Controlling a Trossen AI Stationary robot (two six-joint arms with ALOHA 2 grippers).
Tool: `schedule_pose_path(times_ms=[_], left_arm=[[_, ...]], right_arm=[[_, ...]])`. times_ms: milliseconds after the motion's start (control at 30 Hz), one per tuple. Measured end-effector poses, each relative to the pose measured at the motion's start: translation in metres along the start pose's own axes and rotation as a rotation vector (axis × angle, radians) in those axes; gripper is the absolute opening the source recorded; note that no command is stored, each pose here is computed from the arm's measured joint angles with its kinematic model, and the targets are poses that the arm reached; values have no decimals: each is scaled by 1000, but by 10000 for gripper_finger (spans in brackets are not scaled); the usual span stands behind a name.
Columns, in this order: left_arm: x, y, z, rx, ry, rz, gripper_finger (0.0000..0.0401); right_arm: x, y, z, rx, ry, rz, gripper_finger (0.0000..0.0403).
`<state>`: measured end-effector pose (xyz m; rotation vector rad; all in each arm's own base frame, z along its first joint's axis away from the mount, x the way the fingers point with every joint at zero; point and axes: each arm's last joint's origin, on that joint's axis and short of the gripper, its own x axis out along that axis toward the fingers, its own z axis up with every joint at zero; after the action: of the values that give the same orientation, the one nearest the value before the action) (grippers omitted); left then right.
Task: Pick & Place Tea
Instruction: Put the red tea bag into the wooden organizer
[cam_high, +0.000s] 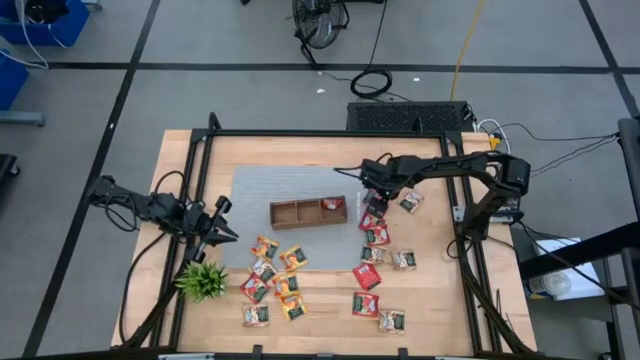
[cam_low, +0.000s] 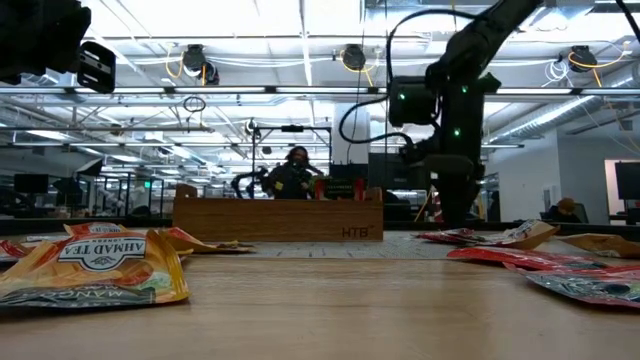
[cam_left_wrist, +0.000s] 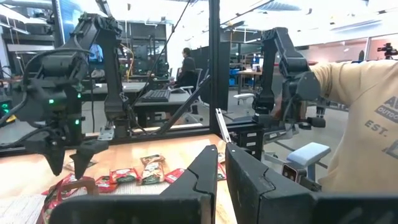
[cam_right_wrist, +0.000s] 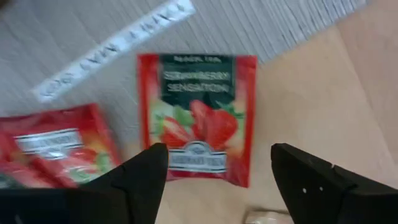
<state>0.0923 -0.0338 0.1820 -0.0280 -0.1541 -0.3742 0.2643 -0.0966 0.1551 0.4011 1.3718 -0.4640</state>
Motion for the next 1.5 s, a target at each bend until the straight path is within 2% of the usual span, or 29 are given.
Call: schedule_pose_path(times_ms=[267,500,633,800,1067,1133,1267,1367,1500], left_arm=[[0,0,0,0,0,0,35],[0,0,0,0,-1,0,35],[0,0,0,0,0,0,35],[0,0,0,0,0,0,35],[0,0,0,0,-1,0,35],[0,0,0,0,0,0,35],[0,0,0,0,0,0,35],[0,0,0,0,0,0,35],[0,0,0,0,0,0,35]], right_arm=[[14,3,-2,-33,-79,23,288],[40,7,-4,-92,9,12,276],[45,8,-6,-103,38,6,256],[45,7,-10,-92,70,-4,188],[38,5,-19,-93,153,-14,23],[28,5,-20,-73,130,-18,8],[2,3,-26,-24,71,-21,4],[-28,6,-22,13,-113,-30,3],[-54,19,-21,29,-322,42,2]])
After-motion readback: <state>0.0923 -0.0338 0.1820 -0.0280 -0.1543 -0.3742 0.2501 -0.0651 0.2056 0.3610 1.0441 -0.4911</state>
